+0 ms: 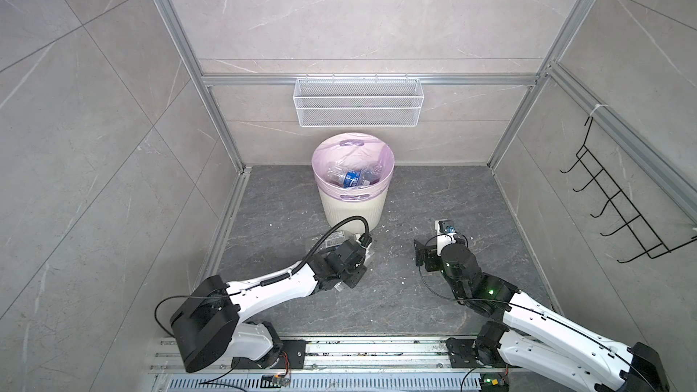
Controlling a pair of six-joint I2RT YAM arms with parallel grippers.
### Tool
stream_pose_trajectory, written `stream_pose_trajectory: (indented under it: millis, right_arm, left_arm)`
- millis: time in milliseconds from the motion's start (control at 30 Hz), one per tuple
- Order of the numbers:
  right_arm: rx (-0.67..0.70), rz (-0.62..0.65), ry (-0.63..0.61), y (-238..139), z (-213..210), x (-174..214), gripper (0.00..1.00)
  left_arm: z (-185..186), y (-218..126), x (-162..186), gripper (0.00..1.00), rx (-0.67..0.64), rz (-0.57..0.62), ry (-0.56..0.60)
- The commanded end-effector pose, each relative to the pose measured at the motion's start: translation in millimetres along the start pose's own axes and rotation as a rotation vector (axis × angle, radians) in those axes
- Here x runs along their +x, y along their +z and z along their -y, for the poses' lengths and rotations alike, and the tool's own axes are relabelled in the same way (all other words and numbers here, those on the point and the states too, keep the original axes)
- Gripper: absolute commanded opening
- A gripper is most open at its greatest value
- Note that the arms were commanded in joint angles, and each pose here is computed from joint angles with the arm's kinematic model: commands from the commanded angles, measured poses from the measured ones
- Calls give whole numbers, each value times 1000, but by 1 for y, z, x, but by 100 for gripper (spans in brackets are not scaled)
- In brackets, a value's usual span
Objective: Throw the plastic bottles in the bin
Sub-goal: 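Close the left gripper on the crane-label bottle and lift it, then carry the crane-label bottle with the left gripper up over the bin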
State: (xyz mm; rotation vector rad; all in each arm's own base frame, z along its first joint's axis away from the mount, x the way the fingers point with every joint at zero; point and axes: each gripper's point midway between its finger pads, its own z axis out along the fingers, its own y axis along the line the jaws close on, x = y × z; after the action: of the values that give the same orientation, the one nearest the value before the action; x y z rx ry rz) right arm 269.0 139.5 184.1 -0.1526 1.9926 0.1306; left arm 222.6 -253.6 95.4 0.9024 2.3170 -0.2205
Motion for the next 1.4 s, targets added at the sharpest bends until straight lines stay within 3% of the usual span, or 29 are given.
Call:
stream_pose_trajectory:
  millis: [0,333,833,1100,1367]
  right_arm:
    - [7,14,36,-3,2,-9,100]
    - [-3,6,36,-1,-1,-7,100]
    - [-22,14,48,-5,-2,-10,100]
    - [-45,19,58,-8,-5,-12,100]
    - [-75,24,73,-12,-8,-15,100]
  left_arm:
    - [-7,-24,-19,51,-20,138,-81]
    - [-32,-89,-28,51,-57,360,-183]
    - [-54,-160,-46,52,-82,530,-240]
    - [-58,-204,-83,52,-79,611,-218]
    - [-58,-246,-159,54,-105,691,-148]
